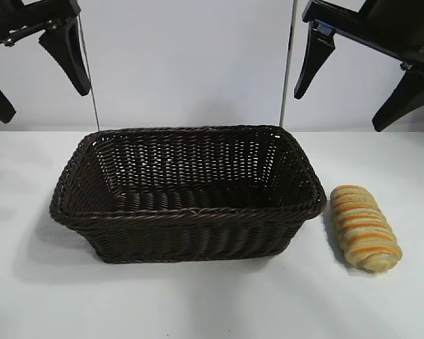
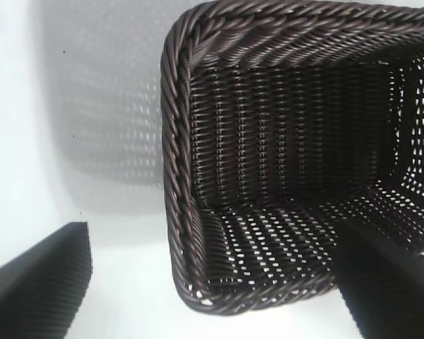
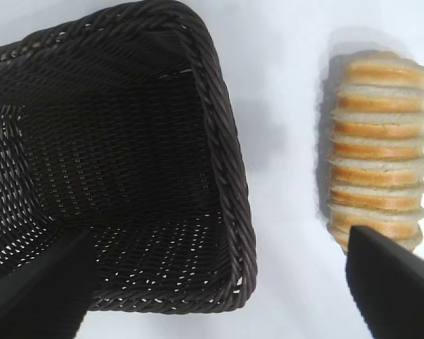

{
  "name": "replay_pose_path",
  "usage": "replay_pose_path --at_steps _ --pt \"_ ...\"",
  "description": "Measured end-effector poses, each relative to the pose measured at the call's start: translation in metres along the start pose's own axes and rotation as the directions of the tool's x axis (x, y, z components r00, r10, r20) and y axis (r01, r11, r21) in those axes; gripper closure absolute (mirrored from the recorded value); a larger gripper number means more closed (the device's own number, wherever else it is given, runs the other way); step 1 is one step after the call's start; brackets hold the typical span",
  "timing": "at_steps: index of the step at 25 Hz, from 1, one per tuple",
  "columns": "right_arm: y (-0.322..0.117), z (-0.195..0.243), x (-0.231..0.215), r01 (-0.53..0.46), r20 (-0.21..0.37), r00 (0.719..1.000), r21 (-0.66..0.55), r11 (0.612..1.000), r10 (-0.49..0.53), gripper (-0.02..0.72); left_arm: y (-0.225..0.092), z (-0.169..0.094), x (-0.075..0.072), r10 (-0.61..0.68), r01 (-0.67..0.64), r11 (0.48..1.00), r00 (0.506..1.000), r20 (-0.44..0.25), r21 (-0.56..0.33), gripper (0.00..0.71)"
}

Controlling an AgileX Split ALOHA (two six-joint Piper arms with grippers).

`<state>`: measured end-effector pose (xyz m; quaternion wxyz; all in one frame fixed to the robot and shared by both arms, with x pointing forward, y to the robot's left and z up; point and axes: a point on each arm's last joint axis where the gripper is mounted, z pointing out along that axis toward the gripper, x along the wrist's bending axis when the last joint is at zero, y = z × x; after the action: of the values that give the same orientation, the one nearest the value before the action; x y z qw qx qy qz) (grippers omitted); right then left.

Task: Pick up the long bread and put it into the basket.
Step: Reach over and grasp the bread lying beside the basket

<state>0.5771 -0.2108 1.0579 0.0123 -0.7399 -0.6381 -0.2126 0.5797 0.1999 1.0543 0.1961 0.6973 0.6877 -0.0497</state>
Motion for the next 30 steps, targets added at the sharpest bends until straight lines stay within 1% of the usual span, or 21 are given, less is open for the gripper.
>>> replay_pose_path --at_steps 14,18,21,23,24,26,28,29,30 --pt "0.0 0.0 0.0 0.004 0.005 1.0 0.001 1.0 -0.004 0.017 0.0 0.0 -0.001 -0.084 0.084 0.996 0.996 0.009 -0.003 0.041" --pt "0.0 0.0 -0.002 0.054 0.016 0.998 0.005 0.999 -0.054 0.017 0.001 0.0 -0.001 -0.086 0.086 0.996 0.996 0.01 -0.012 0.041" --pt "0.0 0.0 -0.002 0.074 0.026 0.997 0.004 0.997 -0.074 0.017 0.001 0.0 -0.001 -0.086 0.086 0.996 0.996 0.01 -0.011 0.041" --pt "0.001 0.0 -0.006 0.101 0.062 0.993 -0.002 0.995 -0.101 0.017 0.001 0.0 -0.001 -0.086 0.086 0.996 0.996 0.01 -0.011 0.041" --pt "0.001 0.0 -0.008 0.119 0.09 0.989 -0.003 0.993 -0.118 0.017 0.001 0.0 -0.001 -0.086 0.086 0.996 0.996 0.01 -0.013 0.041" --pt "0.003 -0.002 -0.018 0.154 0.2 0.968 -0.003 0.988 -0.15 0.017 0.002 0.0 -0.001 -0.087 0.087 0.996 0.996 0.012 -0.018 0.041" --pt "0.004 -0.003 -0.026 0.163 0.288 0.945 -0.005 0.987 -0.155 0.017 0.002 0.0 -0.001 -0.087 0.087 0.996 0.996 0.013 -0.021 0.041" --pt "0.006 -0.005 -0.03 0.173 0.334 0.929 -0.008 0.985 -0.16 0.017 0.002 0.0 -0.001 -0.087 0.087 0.996 0.996 0.013 -0.023 0.041" --pt "0.007 -0.006 -0.033 0.174 0.352 0.922 -0.011 0.985 -0.159 0.017 0.002 0.0 -0.001 -0.087 0.087 0.996 0.996 0.013 -0.025 0.041"
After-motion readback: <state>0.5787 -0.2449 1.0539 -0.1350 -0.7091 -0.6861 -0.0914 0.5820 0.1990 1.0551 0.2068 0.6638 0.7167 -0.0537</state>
